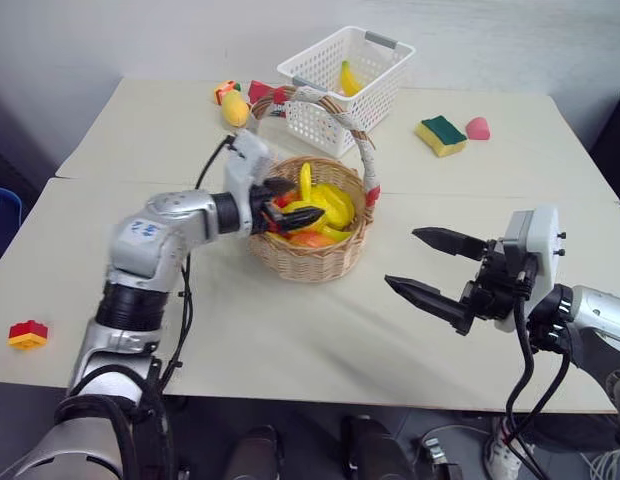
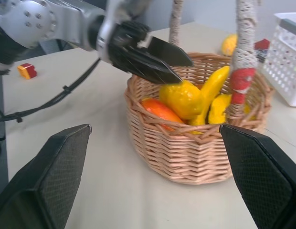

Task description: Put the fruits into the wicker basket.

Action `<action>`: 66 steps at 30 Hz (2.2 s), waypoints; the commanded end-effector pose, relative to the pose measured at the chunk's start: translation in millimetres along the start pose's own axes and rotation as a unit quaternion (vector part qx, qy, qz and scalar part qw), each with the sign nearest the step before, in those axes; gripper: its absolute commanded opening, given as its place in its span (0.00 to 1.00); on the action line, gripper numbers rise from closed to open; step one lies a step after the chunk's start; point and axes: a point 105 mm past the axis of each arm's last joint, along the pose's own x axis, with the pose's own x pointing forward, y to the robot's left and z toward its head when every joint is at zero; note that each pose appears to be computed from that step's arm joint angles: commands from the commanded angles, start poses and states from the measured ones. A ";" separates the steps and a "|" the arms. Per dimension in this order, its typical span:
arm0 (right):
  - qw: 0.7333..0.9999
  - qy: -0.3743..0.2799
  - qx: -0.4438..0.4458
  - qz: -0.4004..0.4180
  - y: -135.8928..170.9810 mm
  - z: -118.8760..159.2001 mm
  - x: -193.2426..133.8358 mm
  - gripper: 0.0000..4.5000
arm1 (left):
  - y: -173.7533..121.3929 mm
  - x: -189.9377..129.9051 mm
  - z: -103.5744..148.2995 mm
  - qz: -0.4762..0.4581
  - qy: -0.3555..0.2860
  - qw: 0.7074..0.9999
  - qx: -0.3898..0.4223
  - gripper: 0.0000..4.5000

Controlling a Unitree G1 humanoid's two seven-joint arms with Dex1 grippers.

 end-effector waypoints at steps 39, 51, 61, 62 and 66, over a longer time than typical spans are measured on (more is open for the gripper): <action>0.896 0.071 0.040 -0.436 -179.1 -115.8 -78.6 0.78 | -100.1 -14.1 42.5 -0.270 -0.070 0.956 0.088 1.00; 0.994 0.015 0.105 -0.023 -30.4 -68.5 -3.0 0.50 | -68.6 -35.0 29.3 -0.157 -0.058 0.984 0.063 1.00; 0.996 -0.004 0.064 0.066 14.4 -5.6 122.2 0.50 | -44.4 -79.9 21.6 -0.064 -0.027 0.996 0.061 1.00; 0.997 0.006 0.059 0.056 14.4 -5.0 135.7 0.50 | -43.7 -80.0 24.0 -0.060 -0.030 0.996 0.064 1.00; 0.998 -0.004 0.066 0.021 11.1 7.9 164.8 0.79 | -44.0 -75.9 29.0 -0.057 -0.037 0.995 0.073 1.00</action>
